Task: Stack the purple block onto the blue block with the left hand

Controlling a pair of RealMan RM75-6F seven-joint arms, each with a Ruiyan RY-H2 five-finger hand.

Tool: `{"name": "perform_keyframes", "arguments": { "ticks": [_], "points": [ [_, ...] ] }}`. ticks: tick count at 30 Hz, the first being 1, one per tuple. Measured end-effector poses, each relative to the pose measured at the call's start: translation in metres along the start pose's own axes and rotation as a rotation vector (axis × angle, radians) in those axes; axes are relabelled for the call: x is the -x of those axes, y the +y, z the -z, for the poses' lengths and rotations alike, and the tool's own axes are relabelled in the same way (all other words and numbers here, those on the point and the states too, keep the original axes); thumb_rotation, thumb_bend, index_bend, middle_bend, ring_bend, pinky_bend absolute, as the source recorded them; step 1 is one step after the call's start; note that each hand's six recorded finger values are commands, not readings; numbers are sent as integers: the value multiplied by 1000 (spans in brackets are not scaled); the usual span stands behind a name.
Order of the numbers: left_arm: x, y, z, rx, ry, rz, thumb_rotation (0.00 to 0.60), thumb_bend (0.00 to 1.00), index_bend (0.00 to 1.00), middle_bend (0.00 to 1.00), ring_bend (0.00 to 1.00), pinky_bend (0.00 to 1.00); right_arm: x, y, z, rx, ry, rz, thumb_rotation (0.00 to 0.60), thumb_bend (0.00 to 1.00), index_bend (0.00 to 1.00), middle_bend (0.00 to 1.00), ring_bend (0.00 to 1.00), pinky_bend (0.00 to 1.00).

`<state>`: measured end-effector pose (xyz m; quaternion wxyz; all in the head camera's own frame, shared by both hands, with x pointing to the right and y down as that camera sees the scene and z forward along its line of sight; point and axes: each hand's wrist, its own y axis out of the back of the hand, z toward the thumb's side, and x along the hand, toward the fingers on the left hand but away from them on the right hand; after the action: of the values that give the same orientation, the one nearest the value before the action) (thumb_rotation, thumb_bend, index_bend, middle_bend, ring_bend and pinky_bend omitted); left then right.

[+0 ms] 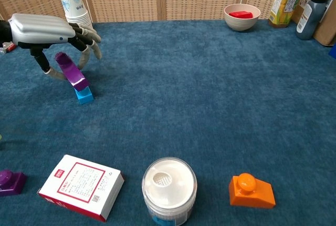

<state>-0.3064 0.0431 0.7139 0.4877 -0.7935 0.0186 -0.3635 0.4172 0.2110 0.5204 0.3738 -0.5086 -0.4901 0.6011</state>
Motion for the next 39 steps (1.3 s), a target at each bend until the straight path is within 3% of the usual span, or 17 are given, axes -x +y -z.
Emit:
{"name": "perform_keyframes", "arguments": {
  "ticks": [23,39],
  "points": [
    [-8,4,-1,-52,-33,72,600,359,619,247,98,0,-1,2,1,0,-3,8,600,284,324,171,0,79],
    [-11,0,2,-8,-5,117,600,360,615,243,90,0,-2,2,3,4,-5,12,600,284,325,169,0,80]
  ]
}}
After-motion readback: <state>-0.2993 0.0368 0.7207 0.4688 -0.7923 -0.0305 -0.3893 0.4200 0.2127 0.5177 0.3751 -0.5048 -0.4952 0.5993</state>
